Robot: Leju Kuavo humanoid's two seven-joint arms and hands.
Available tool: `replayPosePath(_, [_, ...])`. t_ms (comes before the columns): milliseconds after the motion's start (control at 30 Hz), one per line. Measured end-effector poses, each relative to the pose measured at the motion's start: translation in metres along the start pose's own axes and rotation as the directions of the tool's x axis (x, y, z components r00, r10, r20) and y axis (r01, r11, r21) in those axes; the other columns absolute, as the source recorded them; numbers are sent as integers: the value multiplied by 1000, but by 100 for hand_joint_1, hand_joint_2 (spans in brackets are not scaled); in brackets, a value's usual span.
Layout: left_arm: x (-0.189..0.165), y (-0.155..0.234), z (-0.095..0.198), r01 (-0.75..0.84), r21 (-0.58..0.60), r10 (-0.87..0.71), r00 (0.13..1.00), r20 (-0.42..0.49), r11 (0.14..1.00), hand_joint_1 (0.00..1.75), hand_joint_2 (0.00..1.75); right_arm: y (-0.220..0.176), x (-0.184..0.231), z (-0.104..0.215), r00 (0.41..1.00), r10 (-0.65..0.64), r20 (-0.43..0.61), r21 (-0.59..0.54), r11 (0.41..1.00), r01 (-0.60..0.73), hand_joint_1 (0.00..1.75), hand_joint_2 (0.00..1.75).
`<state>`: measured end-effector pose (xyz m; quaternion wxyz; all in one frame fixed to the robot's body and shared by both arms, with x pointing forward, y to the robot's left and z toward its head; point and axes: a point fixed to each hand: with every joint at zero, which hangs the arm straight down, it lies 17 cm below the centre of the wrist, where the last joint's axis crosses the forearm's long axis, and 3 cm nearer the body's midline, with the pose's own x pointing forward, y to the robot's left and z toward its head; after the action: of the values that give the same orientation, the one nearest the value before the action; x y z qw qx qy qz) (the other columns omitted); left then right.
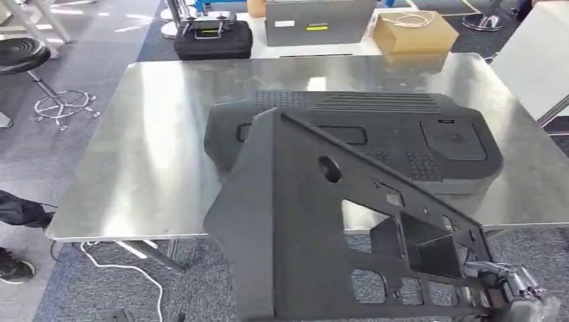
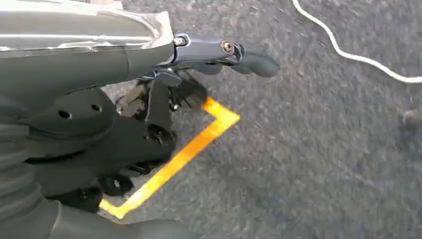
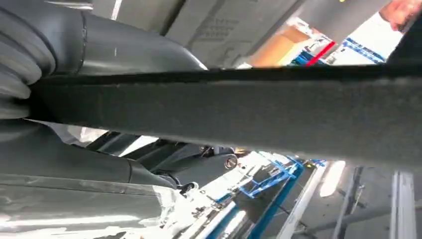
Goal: Take the parts from the cabinet and place them on the table.
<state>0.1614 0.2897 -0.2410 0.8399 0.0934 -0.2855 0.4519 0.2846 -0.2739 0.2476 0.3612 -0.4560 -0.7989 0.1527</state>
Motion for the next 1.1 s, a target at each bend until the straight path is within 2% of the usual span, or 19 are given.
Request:
replayPosePath(733, [-7, 9, -1, 23, 47, -22, 999, -38, 999, 0, 175, -7, 0, -4, 996, 73, 45, -9, 997, -72, 175, 175])
replayPosePath(1100, [-6, 2, -1, 23, 22, -23, 999, -37, 999, 0, 175, -20, -4, -28, 988, 119, 93, -64, 991, -114, 175, 175])
